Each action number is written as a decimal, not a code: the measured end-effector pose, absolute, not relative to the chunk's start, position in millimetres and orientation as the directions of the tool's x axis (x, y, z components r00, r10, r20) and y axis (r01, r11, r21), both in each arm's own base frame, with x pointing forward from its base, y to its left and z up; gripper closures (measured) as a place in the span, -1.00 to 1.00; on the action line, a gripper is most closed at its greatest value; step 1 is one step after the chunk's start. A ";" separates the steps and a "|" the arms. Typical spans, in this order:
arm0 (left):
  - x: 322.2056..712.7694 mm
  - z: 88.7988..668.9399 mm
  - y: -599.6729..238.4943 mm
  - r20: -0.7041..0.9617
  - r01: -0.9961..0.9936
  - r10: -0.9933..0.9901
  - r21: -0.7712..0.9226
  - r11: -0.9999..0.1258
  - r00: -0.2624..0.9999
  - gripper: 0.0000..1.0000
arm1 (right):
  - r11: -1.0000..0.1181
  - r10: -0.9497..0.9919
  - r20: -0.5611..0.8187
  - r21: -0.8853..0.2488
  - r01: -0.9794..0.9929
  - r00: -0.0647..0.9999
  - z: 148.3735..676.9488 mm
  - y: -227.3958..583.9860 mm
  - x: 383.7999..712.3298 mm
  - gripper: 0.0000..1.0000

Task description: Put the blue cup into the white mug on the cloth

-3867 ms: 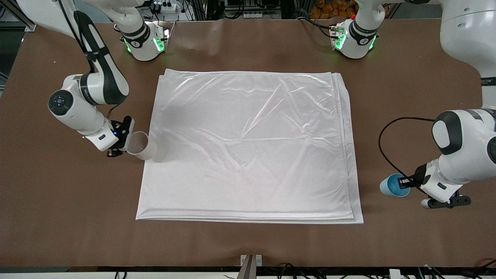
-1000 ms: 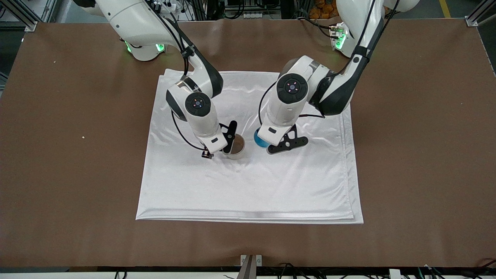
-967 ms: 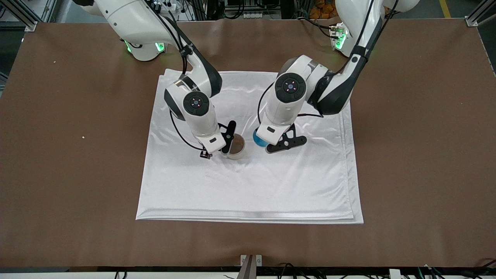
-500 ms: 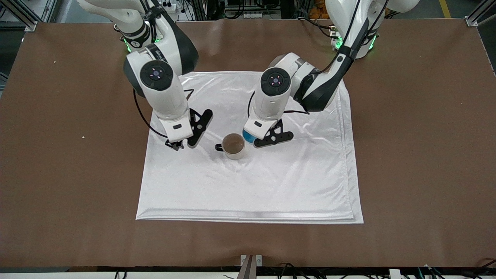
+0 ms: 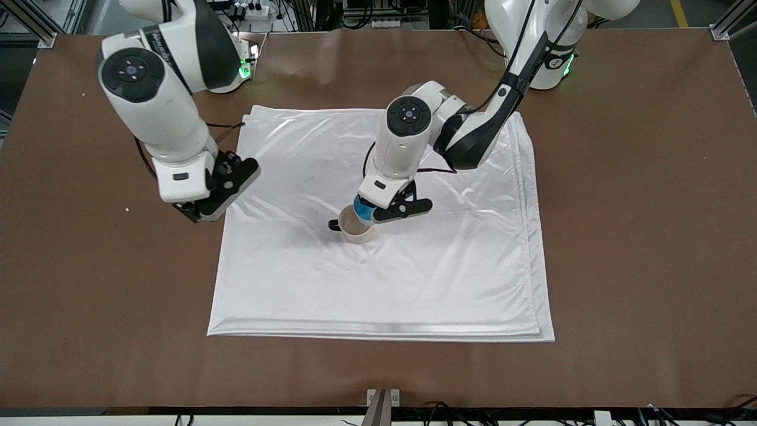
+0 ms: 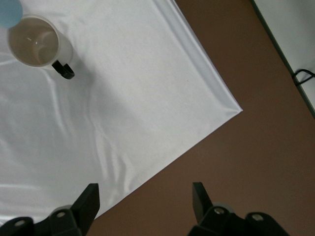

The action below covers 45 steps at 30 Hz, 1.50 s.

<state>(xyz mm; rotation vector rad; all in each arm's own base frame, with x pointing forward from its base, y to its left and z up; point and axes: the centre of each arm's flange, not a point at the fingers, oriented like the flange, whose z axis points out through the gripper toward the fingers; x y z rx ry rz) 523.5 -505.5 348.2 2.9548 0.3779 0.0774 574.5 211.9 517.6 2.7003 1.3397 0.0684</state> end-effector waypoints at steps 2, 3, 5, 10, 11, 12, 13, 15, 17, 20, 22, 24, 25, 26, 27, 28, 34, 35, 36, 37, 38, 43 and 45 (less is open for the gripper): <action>521.4 342.1 -510.0 0.035 0.240 0.249 0.171 -0.956 0.968 0.91 | -0.617 0.781 -0.019 0.133 0.775 0.625 527.3 197.8 573.9 -0.86; 520.2 338.6 -512.3 0.036 0.237 0.247 0.173 -0.956 0.968 0.91 | -0.626 0.774 -0.021 0.133 0.769 0.633 532.3 191.4 573.4 -0.95; 516.7 330.2 -517.5 0.036 0.232 0.241 0.173 -0.957 0.970 0.91 | -0.644 0.757 -0.032 0.129 0.754 0.653 544.4 177.5 571.8 -1.00; 509.3 312.6 -526.8 0.033 0.223 0.231 0.166 -0.960 0.972 0.91 | -0.690 0.714 -0.052 0.122 0.714 0.698 581.2 147.0 568.8 -1.00; 508.3 310.3 -527.8 0.032 0.222 0.230 0.165 -0.961 0.973 0.91 | -0.699 0.704 -0.053 0.121 0.705 0.708 588.3 140.4 568.7 -1.00; 507.5 308.4 -528.8 0.031 0.221 0.229 0.164 -0.961 0.973 0.91 | -0.708 0.695 -0.053 0.122 0.696 0.717 594.8 133.8 568.9 -1.00; 507.1 307.1 -529.5 0.032 0.220 0.228 0.165 -0.961 0.973 0.91 | -0.718 0.685 -0.052 0.122 0.685 0.727 601.1 126.3 569.3 -1.00; 507.2 306.1 -530.3 0.035 0.219 0.228 0.169 -0.961 0.973 0.91 | -0.733 0.669 -0.048 0.125 0.669 0.742 609.2 114.4 570.5 -1.00; 507.8 305.1 -530.2 0.036 0.220 0.229 0.171 -0.960 0.973 0.91 | -0.746 0.654 -0.046 0.126 0.653 0.755 614.7 103.4 571.5 -1.00; 508.8 302.4 -530.0 0.039 0.221 0.231 0.172 -0.960 0.972 0.91 | -0.765 0.631 -0.040 0.130 0.631 0.774 621.8 89.1 571.7 -1.00; 509.6 300.1 -530.2 0.042 0.221 0.232 0.177 -0.959 0.972 0.91 | -0.782 0.610 -0.040 0.130 0.610 0.791 626.0 80.3 569.9 -1.00; 510.5 296.9 -530.7 0.046 0.221 0.233 0.182 -0.958 0.971 0.91 | -0.808 0.574 -0.046 0.127 0.575 0.817 629.3 70.4 566.6 -1.00; 510.8 295.0 -530.9 0.047 0.221 0.233 0.184 -0.958 0.971 0.91 | -0.821 0.555 -0.049 0.125 0.557 0.830 630.5 66.2 565.1 -1.00; 511.1 292.9 -531.1 0.049 0.221 0.234 0.186 -0.957 0.971 0.91 | -0.834 0.535 -0.051 0.124 0.537 0.843 631.7 62.2 563.7 -1.00; 511.5 290.9 -531.4 0.051 0.221 0.234 0.188 -0.957 0.971 0.91 | -0.846 0.517 -0.053 0.124 0.519 0.854 632.7 59.0 562.6 -1.00; 511.9 289.0 -531.7 0.053 0.221 0.235 0.192 -0.956 0.971 0.91 | -0.856 0.499 -0.054 0.123 0.501 0.865 633.6 56.5 561.5 -1.00; 513.3 277.7 -532.6 0.059 0.222 0.238 0.199 -0.954 0.969 0.91 | -0.908 0.395 -0.084 0.114 0.403 0.915 638.4 45.1 554.2 -1.00; 513.4 276.1 -532.7 0.059 0.223 0.239 0.200 -0.954 0.969 0.91 | -0.918 0.371 -0.087 0.111 0.379 0.924 639.9 42.0 553.3 -1.00; 513.5 274.4 -532.8 0.059 0.223 0.239 0.201 -0.954 0.969 0.91 | -0.928 0.349 -0.086 0.107 0.357 0.933 641.2 38.4 552.7 -1.00; 513.5 272.9 -532.9 0.060 0.223 0.239 0.201 -0.954 0.969 0.91 | -0.936 0.328 -0.085 0.102 0.336 0.941 642.3 34.0 552.3 -1.00; 513.5 271.5 -533.0 0.060 0.223 0.239 0.200 -0.954 0.969 0.91 | -0.943 0.310 -0.083 0.096 0.318 0.947 643.1 29.5 552.2 -1.00; 513.6 267.0 -533.0 0.059 0.228 0.243 0.200 -0.953 0.968 0.89 | -0.979 0.182 -0.080 0.075 0.188 0.980 643.9 4.4 551.2 -1.00; 513.7 266.7 -533.1 0.058 0.233 0.249 0.201 -0.951 0.967 0.87 | -0.988 0.133 -0.081 0.070 0.138 0.988 643.4 -1.5 550.7 -1.00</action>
